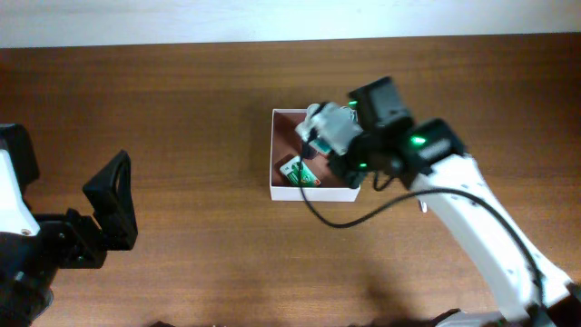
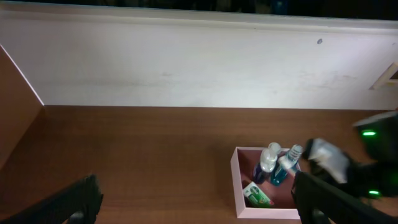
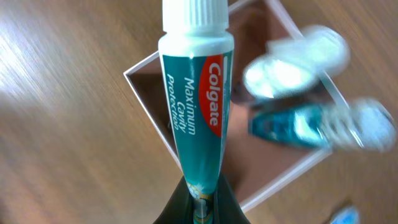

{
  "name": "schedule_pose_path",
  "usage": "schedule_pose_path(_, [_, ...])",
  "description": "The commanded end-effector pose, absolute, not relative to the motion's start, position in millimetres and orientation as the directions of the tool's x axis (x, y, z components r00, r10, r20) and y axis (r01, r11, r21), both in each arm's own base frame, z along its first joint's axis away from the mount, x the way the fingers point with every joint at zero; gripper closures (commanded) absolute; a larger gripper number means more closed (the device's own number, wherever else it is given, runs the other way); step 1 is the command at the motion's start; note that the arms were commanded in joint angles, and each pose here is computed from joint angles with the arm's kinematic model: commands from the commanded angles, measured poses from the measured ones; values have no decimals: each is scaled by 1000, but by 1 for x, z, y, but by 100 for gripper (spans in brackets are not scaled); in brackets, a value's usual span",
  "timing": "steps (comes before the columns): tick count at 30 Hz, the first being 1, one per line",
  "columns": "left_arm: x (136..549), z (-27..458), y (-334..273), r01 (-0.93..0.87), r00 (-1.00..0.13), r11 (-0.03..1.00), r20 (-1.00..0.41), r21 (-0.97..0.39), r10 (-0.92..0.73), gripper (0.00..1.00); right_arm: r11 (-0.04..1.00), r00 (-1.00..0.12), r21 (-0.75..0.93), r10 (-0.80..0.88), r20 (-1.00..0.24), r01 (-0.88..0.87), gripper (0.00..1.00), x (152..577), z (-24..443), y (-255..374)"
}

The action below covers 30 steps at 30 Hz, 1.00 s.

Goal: Pack container
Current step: 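Place the toothpaste tube into the box and release, then grasp the blue-white toothbrush with the right gripper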

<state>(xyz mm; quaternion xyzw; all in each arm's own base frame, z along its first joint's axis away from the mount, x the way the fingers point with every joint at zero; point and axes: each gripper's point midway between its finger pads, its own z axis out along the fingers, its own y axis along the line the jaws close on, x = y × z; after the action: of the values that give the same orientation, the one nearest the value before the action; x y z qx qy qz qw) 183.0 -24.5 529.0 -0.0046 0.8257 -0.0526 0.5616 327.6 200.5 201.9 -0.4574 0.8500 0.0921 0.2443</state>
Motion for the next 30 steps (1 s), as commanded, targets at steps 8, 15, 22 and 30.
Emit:
schedule_pose_path(8, [185,528,-22,43,-369,997,-928,-68,-48,1,417,-347,-236,-893,-287,-878,85,382,116,190])
schedule_pose_path(15, [185,528,-22,43,-369,997,-928,-68,-48,1,740,-599,-153,-632,-492,-655,35,383,199,187])
schedule_pose_path(22, [185,528,-22,43,-369,997,-928,-68,-48,1,962,-770,2,-218,-600,-273,36,392,251,109])
schedule_pose_path(30, [185,528,-22,43,-369,997,-928,-68,-48,0,997,-917,41,72,-392,61,41,405,164,8])
